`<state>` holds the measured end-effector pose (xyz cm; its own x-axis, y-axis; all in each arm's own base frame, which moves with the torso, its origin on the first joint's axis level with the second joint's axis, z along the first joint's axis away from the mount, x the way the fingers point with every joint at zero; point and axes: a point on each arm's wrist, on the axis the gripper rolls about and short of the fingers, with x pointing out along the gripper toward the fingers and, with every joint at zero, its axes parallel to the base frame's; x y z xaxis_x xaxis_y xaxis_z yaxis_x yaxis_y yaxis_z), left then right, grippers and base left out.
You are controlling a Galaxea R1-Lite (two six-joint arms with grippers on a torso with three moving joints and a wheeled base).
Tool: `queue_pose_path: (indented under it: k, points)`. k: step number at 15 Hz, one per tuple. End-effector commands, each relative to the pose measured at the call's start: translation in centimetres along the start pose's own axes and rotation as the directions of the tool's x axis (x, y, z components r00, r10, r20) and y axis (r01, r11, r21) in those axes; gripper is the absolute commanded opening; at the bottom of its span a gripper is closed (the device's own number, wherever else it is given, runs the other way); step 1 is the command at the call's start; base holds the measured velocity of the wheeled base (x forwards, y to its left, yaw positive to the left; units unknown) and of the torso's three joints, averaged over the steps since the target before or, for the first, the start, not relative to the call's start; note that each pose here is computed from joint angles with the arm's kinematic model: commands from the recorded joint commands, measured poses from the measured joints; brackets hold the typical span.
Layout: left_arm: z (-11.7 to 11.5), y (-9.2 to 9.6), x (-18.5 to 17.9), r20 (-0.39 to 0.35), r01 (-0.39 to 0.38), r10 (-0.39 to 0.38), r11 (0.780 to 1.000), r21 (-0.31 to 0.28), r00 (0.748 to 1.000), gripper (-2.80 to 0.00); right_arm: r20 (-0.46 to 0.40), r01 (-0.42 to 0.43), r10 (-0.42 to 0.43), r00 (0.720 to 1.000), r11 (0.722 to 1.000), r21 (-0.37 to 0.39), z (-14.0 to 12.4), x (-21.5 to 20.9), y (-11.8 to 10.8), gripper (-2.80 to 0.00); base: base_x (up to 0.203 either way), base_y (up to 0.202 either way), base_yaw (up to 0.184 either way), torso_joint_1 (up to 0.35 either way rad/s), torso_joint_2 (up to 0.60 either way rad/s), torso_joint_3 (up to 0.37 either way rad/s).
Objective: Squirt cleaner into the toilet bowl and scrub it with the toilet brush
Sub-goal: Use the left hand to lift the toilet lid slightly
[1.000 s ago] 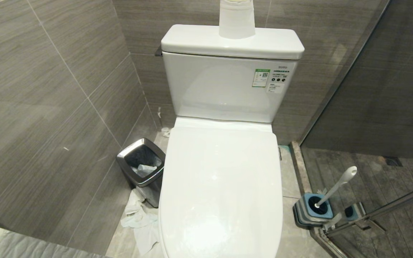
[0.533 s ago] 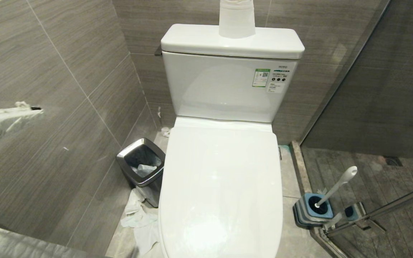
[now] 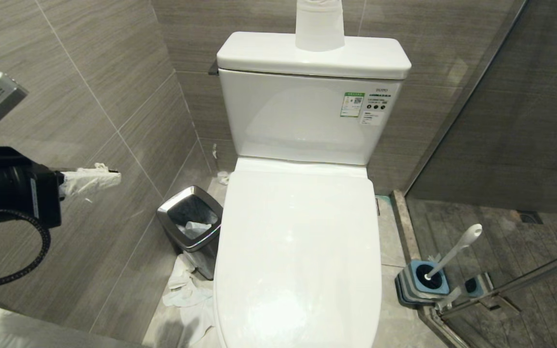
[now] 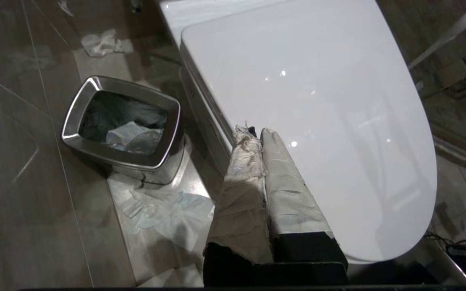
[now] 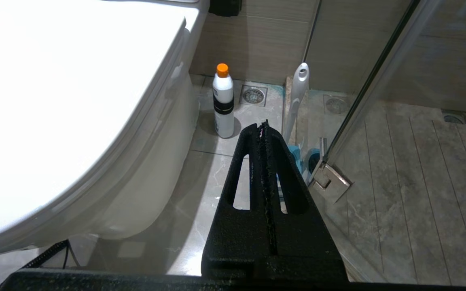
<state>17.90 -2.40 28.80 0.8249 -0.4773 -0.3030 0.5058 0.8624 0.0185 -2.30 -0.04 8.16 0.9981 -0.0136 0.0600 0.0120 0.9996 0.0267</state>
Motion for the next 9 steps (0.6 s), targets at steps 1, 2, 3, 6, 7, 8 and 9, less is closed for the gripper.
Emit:
queue_pose_path:
  k: [1,2,3,6,7,8,9]
  points:
    - [-0.6,1.4,2.2,-0.062,0.016,-0.018,1.000,-0.026,0.998,-2.80,-0.025,0.001,-0.001,1.000,1.000,0.000,-0.7,0.2,0.0,-2.80,0.000,0.000,0.000,0.000,0.00,0.000]
    - [-0.9,2.1,3.5,-0.094,0.030,-0.033,0.999,-0.031,0.995,-2.80,-0.023,-0.001,0.001,1.000,1.000,0.000,-0.7,0.1,0.0,-2.80,0.000,0.000,0.000,0.000,0.00,0.000]
    - [-1.4,2.7,4.9,-0.135,0.042,-0.047,0.998,-0.042,0.990,-2.80,-0.025,0.000,0.000,1.000,1.000,0.000,-0.7,0.2,0.0,-2.80,0.000,0.000,0.000,0.000,0.00,0.000]
    - [-0.8,4.3,8.5,-0.246,0.074,-0.089,0.995,-0.072,0.965,-2.80,-0.025,0.001,-0.001,1.000,1.000,0.000,-0.7,0.2,0.0,-2.80,0.000,0.000,0.000,0.000,0.00,0.000]
    - [-1.0,4.7,9.6,-0.294,0.087,-0.112,0.992,-0.096,0.949,-2.80,-0.025,0.000,0.000,1.000,1.000,0.000,-0.7,0.2,0.0,-2.80,0.000,0.000,0.000,0.000,0.00,0.000]
    - [-1.1,5.1,10.6,-0.321,0.105,-0.137,0.988,-0.114,0.937,-2.80,-0.024,0.000,0.000,1.000,1.000,0.000,-0.7,0.1,0.0,-2.80,0.000,0.000,0.000,0.000,0.00,0.000]
    - [-1.5,5.5,11.7,-0.340,0.125,-0.163,0.983,-0.133,0.926,-2.80,-0.025,-0.001,0.001,1.000,1.000,0.000,-0.7,0.2,0.0,-2.80,0.000,0.000,0.000,0.000,0.00,0.000]
